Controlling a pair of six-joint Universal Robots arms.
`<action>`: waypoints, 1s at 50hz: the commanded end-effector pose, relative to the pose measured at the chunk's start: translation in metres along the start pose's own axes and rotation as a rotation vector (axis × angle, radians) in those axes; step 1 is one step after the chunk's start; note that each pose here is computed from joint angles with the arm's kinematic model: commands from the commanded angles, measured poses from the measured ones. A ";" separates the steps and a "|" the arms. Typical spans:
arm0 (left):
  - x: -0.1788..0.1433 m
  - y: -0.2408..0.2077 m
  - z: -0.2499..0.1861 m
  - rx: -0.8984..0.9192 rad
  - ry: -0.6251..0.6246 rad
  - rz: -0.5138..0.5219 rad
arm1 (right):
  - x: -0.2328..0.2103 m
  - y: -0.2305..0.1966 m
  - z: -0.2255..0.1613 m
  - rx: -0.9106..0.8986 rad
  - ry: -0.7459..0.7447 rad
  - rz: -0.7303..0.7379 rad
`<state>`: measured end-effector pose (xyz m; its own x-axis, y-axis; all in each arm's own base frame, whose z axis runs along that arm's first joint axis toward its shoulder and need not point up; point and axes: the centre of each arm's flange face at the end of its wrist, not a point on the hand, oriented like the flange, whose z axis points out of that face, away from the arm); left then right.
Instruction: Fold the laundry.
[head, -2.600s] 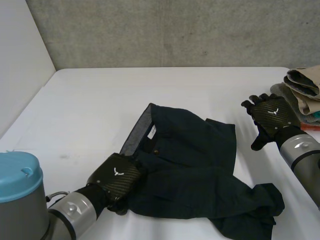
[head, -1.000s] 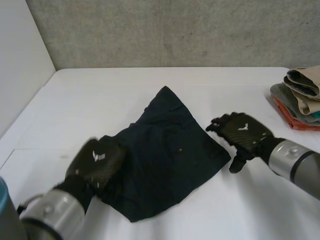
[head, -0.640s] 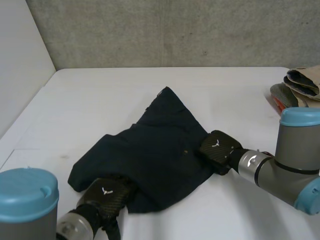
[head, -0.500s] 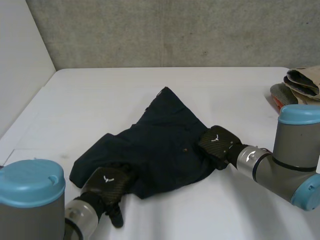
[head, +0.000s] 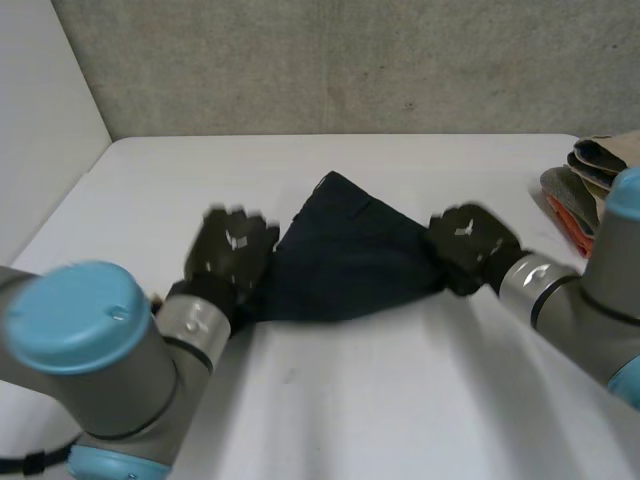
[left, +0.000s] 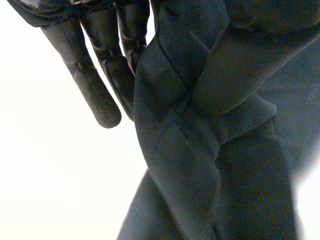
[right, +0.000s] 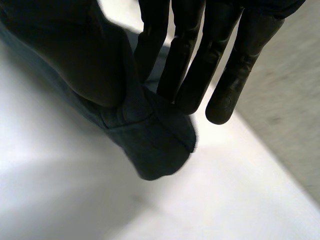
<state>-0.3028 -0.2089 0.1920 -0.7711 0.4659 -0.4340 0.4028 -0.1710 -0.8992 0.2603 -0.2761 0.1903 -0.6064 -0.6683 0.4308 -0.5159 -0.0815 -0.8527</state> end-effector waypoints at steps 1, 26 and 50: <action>-0.060 -0.123 -0.032 0.373 -0.185 0.044 | 0.045 -0.080 -0.036 0.203 0.192 -0.038; -0.129 -0.252 -0.082 0.786 -0.361 0.015 | 0.109 -0.222 -0.128 0.615 0.396 0.084; -0.092 -0.042 0.182 0.372 -0.197 0.067 | 0.084 -0.066 0.101 0.323 0.574 0.070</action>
<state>-0.3292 -0.3563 0.2847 -0.8335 0.3018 -0.4628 0.2790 -0.4931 -0.8240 0.2962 -0.3634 0.2881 -0.8397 -0.3631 0.4039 -0.3325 -0.2443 -0.9109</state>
